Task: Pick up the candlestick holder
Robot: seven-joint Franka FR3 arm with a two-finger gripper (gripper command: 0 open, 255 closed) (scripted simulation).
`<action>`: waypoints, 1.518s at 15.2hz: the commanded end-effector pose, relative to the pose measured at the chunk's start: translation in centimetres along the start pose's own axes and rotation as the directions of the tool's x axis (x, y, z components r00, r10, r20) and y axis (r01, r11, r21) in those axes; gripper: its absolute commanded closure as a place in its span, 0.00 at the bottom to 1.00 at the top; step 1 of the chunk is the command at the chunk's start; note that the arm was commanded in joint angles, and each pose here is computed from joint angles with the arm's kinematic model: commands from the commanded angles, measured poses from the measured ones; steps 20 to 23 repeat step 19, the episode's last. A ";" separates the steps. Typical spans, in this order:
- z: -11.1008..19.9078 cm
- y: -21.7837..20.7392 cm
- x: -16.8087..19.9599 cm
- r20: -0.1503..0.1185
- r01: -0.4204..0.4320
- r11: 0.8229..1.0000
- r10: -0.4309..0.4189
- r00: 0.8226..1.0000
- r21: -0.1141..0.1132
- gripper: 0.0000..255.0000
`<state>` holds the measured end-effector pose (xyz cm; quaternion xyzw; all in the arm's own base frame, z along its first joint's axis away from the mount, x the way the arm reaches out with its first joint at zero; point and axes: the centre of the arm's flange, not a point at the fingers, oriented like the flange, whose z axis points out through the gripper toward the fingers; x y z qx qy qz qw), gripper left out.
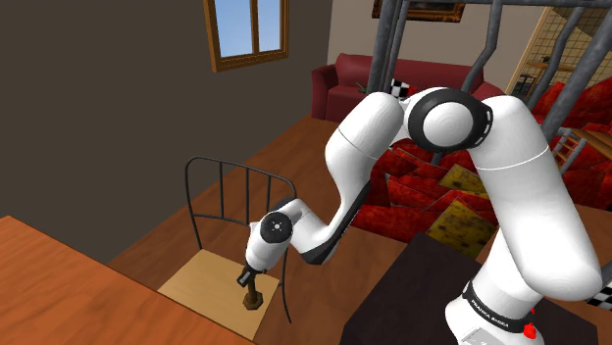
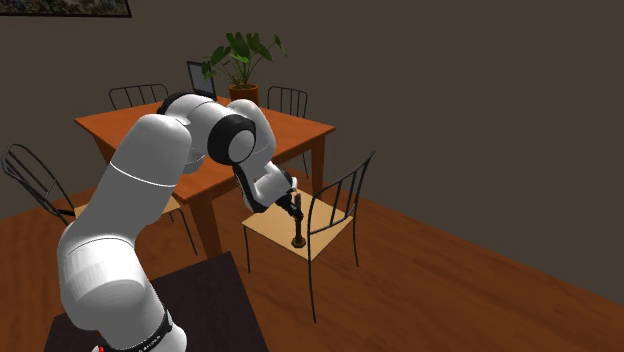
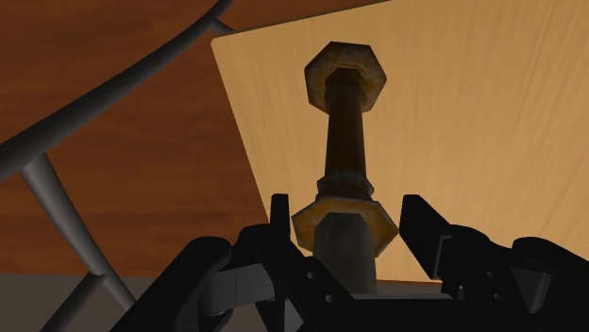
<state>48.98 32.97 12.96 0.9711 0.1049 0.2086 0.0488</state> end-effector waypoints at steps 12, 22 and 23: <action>-4.8 0.7 2.0 0.002 0.000 1.000 0.000 1.000 -0.001 1.00; -7.3 1.1 3.1 0.002 0.000 1.000 0.000 1.000 -0.001 1.00; -7.3 1.1 3.1 0.002 0.000 1.000 0.000 1.000 -0.001 1.00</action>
